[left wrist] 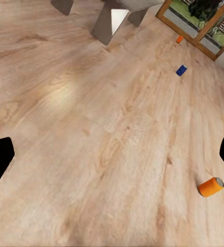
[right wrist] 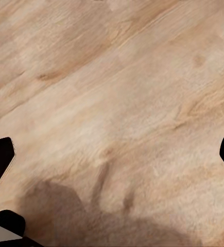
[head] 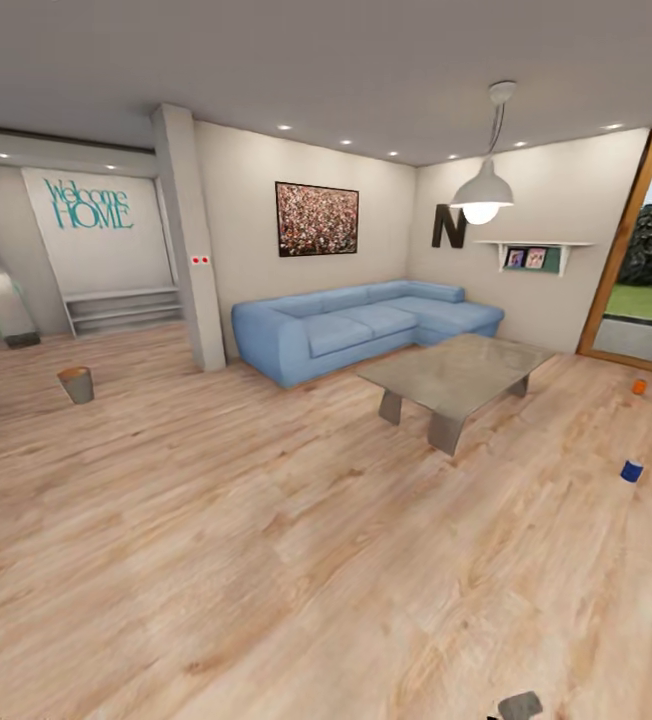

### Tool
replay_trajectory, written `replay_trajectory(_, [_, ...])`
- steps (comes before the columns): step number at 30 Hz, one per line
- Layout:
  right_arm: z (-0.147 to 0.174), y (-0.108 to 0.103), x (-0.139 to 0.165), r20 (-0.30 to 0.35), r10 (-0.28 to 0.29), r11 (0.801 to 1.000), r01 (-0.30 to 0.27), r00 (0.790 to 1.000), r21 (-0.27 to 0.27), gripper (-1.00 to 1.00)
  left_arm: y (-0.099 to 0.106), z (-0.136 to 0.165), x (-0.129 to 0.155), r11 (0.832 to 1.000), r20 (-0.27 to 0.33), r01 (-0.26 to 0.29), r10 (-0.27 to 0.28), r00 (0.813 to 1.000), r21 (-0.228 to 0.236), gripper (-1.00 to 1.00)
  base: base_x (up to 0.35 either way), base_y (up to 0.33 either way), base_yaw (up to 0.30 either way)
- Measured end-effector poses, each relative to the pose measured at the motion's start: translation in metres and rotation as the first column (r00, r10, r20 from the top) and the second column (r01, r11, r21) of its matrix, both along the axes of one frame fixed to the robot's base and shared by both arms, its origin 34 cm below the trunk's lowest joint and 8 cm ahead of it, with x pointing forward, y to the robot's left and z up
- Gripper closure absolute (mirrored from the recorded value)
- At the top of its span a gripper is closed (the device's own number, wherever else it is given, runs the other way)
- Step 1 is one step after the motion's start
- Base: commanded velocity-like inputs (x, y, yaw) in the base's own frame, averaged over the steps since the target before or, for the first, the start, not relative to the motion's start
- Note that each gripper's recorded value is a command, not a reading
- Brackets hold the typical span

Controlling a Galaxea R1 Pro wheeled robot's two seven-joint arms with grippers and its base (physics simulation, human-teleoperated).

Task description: Put the three can of soda from the living room inside the tash can in the kitchen.

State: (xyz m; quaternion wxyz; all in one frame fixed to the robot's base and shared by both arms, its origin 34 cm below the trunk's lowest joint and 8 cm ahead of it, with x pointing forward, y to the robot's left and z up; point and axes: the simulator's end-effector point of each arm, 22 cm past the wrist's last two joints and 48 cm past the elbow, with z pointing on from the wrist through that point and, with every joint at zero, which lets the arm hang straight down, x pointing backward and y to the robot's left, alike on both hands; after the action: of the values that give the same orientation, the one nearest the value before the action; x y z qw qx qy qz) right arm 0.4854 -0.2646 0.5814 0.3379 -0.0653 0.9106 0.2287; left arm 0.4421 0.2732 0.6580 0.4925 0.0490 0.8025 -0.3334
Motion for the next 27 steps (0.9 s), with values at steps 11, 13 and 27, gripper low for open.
replay_trajectory(11, [0.0, -0.0001, 0.0001, 0.0, 0.0, 1.0, 0.0, 1.0, 0.0, -1.0, 0.0001, 0.0, 0.0, 1.0, 0.0, 0.0, 0.0, 1.0, 0.0, -1.0, 0.29, 0.241, 0.29])
replay_trajectory(13, [0.0, -0.0001, 0.0001, 0.0, 0.0, 1.0, 0.0, 1.0, 0.0, -1.0, -0.0001, 0.0, 0.0, 1.0, 0.0, 0.0, 0.0, 1.0, 0.0, -1.0, 0.29, 0.241, 0.29])
replay_trajectory(27, [-0.0001, -0.0001, 0.0, 0.0, -0.001, 1.0, 0.001, 1.0, 0.0, -1.0, -0.0004, -0.0001, -0.0001, 1.0, 0.0, 0.001, -0.001, 1.0, 0.0, -1.0, 0.308, 0.197, 0.29])
